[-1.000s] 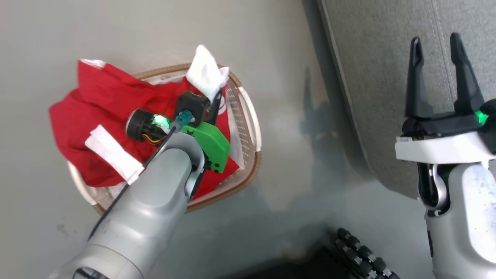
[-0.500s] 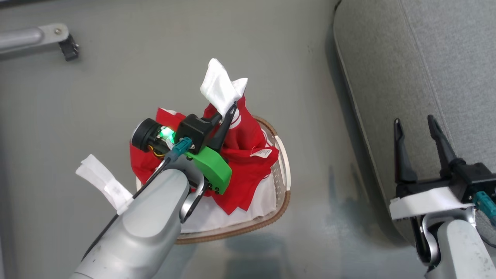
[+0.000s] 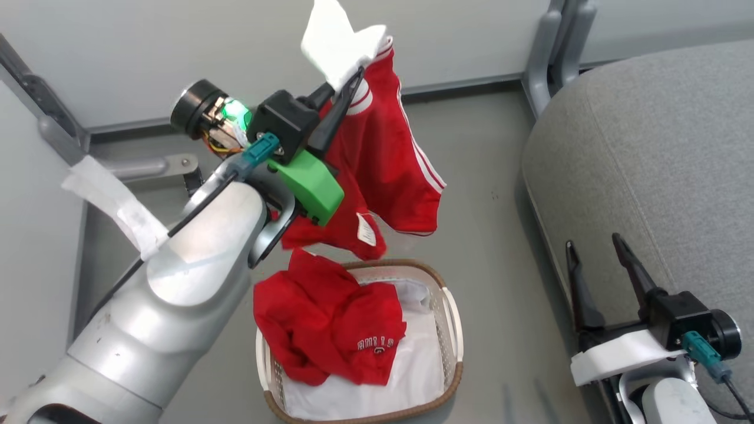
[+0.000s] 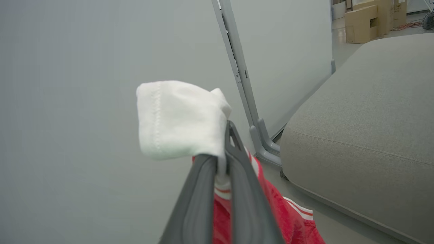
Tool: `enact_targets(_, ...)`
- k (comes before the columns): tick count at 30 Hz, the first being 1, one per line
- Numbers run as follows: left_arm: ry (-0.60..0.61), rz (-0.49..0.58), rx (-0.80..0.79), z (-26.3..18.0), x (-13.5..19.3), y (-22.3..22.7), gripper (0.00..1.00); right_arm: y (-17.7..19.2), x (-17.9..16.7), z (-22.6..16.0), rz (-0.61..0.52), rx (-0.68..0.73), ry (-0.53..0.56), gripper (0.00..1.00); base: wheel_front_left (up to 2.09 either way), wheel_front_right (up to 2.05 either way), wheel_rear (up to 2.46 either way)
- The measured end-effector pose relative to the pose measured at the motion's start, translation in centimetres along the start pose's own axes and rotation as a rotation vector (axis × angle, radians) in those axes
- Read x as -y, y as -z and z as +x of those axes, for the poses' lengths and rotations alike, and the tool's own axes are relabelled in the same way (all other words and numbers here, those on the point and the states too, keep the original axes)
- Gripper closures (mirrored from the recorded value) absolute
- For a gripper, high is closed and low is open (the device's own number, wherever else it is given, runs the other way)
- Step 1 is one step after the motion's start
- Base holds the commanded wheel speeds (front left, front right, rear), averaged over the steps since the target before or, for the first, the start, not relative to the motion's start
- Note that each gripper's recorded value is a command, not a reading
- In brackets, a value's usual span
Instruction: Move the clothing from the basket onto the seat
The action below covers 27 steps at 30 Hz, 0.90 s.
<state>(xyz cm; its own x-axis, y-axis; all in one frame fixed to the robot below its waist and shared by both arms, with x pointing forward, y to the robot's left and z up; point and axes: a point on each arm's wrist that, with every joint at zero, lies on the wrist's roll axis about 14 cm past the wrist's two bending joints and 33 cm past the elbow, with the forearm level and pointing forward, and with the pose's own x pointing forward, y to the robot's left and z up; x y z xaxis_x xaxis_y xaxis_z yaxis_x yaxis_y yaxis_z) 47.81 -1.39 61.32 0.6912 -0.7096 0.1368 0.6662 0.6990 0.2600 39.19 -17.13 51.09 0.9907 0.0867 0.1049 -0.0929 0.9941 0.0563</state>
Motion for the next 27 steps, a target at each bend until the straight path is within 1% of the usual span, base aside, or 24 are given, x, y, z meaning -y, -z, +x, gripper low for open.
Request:
enact_targets(4, 0.005, 0.072, 0.077, 0.1, -0.2, -5.0, 1.00, -1.9, -2.0, -0.3, 0.000, 0.051, -0.057, 0.00, 0.00, 0.00, 0.00)
enact_targets(7, 0.003, 0.102, 0.126, 0.1, -0.2, -7.8, 1.00, -3.2, -3.6, -0.2, -0.007, 0.091, -0.104, 0.00, 0.00, 0.00, 0.00)
enact_targets(12, 0.000, 0.118, 0.195, 0.1, -0.1, -10.9, 1.00, -5.3, -5.9, 0.6, -0.036, 0.149, -0.179, 0.00, 0.00, 0.00, 0.00)
enact_targets(15, -0.002, 0.121, 0.207, -0.1, -0.1, -11.4, 1.00, -5.1, -6.5, 1.0, -0.047, 0.141, -0.199, 0.00, 0.00, 0.00, 0.00)
enact_targets(19, 0.003, 0.125, 0.228, -0.5, 0.2, -12.1, 1.00, -3.7, -7.9, 1.4, -0.056, 0.094, -0.243, 0.00, 0.00, 0.00, 0.00)
enact_targets(25, 0.043, 0.138, 0.267, -0.9, 1.9, -13.4, 1.00, -2.5, -8.3, 2.2, -0.049, 0.048, -0.257, 0.00, 0.00, 0.00, 0.00)
enact_targets(27, 0.061, 0.136, 0.283, -1.0, 2.6, -14.0, 1.00, -2.2, -9.4, 2.5, -0.052, 0.038, -0.297, 0.00, 0.00, 0.00, 0.00)
